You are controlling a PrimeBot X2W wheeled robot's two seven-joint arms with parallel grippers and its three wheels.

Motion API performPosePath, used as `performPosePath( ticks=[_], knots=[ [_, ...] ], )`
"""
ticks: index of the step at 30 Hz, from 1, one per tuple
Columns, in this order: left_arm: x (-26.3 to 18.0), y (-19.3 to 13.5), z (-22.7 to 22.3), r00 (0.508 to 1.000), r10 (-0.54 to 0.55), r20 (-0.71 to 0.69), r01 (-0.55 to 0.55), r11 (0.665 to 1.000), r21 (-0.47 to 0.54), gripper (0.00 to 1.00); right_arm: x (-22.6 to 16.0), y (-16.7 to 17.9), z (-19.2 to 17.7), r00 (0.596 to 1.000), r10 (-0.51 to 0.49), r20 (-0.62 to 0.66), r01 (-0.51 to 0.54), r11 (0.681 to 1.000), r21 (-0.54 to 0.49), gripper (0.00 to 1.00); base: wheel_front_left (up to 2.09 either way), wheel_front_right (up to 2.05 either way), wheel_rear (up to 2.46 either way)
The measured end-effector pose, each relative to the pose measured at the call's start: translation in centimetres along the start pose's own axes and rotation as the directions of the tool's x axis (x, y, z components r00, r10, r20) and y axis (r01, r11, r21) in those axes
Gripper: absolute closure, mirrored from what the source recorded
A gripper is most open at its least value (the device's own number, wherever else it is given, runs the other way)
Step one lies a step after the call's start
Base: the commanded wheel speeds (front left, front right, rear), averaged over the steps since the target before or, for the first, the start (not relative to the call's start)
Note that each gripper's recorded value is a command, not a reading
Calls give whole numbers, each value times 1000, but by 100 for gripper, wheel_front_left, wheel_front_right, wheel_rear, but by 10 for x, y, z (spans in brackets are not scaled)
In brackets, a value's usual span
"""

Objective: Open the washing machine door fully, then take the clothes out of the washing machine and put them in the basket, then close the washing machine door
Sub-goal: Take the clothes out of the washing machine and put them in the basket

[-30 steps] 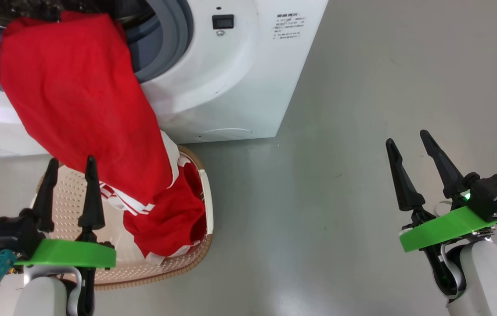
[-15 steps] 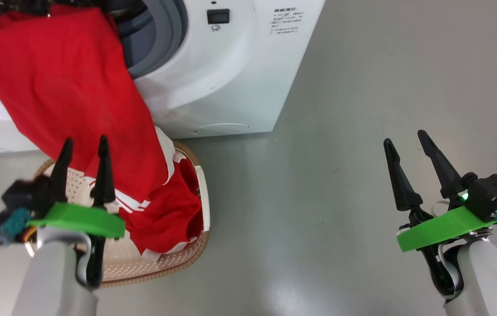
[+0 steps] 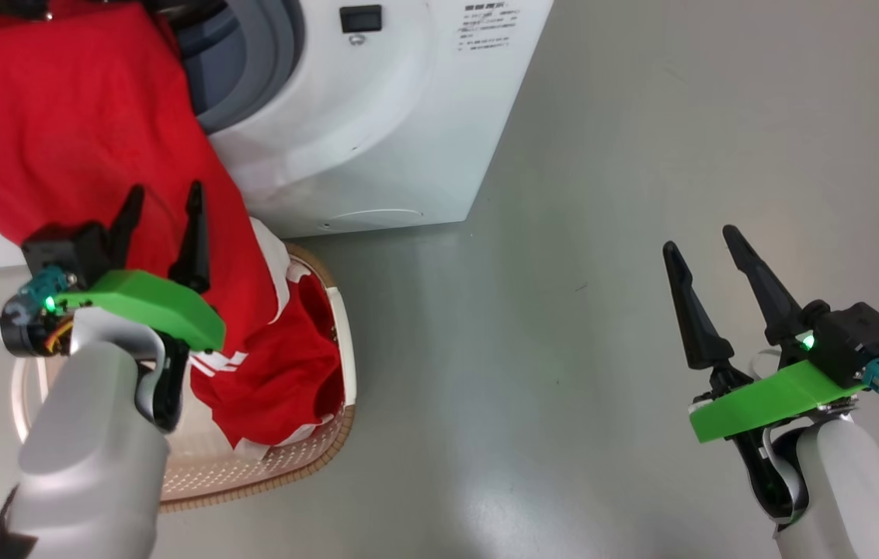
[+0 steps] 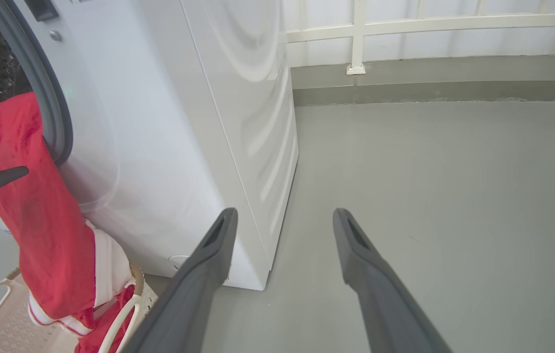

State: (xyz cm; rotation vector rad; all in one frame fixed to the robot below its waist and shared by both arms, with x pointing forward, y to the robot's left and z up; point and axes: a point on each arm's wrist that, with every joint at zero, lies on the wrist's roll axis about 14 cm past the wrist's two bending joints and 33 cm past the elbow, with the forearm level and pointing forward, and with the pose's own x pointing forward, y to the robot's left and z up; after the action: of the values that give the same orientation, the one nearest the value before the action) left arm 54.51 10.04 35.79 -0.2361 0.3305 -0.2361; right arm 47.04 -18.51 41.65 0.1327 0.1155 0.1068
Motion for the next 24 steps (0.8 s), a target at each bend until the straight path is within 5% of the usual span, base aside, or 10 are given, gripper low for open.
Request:
performPosePath(
  ticks=[10, 11, 14, 15, 24],
  knots=[
    [15, 7, -2, 999, 14, -50, -13, 1000, 22, 0, 0, -3, 2, 1000, -8, 4, 8, 1000, -4, 0, 0, 0, 0],
    [17, 7, -2, 998, 15, -53, -14, 1000, 22, 5, 0, -3, 2, 1000, -8, 3, 8, 1000, -5, 0, 0, 0, 0],
    [19, 9, -2, 998, 17, -61, -16, 1000, 24, 91, 0, -3, 1, 1000, -9, 1, 9, 1000, -3, 0, 0, 0, 0],
    [20, 9, -2, 998, 17, -62, -15, 1000, 24, 100, 0, -3, 0, 1000, -10, 0, 10, 1000, -3, 0, 0, 0, 0],
    [20, 11, 0, 998, 20, -54, -19, 1000, 5, 100, 2, -2, -1, 1000, -7, -1, 7, 1000, 0, 0, 0, 0, 0]
  ],
)
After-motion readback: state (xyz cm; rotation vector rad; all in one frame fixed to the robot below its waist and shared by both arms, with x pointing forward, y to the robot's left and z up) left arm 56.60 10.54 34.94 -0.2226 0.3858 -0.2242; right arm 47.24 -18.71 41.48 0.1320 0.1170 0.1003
